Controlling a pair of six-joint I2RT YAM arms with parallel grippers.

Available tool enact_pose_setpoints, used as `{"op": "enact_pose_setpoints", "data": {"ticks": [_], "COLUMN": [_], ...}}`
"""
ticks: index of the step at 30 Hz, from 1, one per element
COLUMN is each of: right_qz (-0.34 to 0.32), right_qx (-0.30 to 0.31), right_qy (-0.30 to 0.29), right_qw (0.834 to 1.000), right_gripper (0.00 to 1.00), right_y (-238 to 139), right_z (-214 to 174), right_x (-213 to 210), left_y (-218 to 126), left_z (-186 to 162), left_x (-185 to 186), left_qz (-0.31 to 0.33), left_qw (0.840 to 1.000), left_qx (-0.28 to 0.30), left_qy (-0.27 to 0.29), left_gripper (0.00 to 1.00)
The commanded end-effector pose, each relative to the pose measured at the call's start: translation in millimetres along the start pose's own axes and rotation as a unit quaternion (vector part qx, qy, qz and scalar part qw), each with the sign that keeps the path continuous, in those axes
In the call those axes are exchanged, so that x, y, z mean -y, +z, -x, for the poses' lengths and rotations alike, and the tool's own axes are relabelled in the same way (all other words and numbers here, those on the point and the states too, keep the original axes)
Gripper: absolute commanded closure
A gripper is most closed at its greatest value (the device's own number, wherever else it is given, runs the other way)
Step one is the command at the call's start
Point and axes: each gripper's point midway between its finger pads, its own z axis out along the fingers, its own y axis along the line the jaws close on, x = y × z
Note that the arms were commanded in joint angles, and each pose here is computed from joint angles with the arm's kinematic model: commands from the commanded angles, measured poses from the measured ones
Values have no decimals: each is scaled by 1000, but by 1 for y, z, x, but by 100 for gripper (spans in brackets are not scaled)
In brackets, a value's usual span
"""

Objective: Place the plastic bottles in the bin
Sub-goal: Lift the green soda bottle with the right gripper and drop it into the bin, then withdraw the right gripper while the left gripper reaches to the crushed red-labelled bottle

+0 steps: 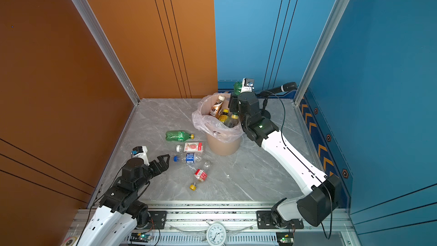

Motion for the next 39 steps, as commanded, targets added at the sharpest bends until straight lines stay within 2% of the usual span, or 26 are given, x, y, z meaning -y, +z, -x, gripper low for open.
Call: {"op": "enact_pose_setpoints", "data": {"ticks": [1, 2, 11, 14, 17, 22, 25, 32, 39], "right_qz": [19, 19, 1, -23, -44, -81, -92, -92, -90], "right_qx": [-6, -4, 59, 66, 52, -11, -38, -55, -59], "right_qy": [8, 10, 49, 74, 104, 143, 151, 158, 161], "right_qw": [1000, 1000, 997, 995, 992, 986, 983, 982, 981], "right_gripper": [6, 0, 0, 0, 0, 0, 0, 0, 0], "right_y": [-1, -4, -71, -95, -110, -118, -121, -117, -111], "right_z": [4, 6, 37, 21, -21, -101, -127, -138, -140], "right_x": [-6, -5, 35, 60, 87, 122, 130, 129, 126], "left_y": [2, 2, 6, 8, 11, 13, 13, 12, 10], "left_z": [-4, -4, -1, -2, -5, -13, -20, -48, -75], "left_x": [-1, -1, 7, 10, 14, 23, 30, 48, 73], "left_qz": [-1, -2, -14, -21, -30, -49, -62, -83, -99], "left_qw": [1000, 1000, 1000, 1000, 999, 997, 996, 989, 977], "left_qx": [-11, -10, -14, -21, -31, -54, -69, -111, -138], "left_qy": [-4, -4, -4, -4, -4, 2, 12, 56, 132], "left_gripper": [2, 2, 2, 2, 2, 2, 2, 2, 1]}}
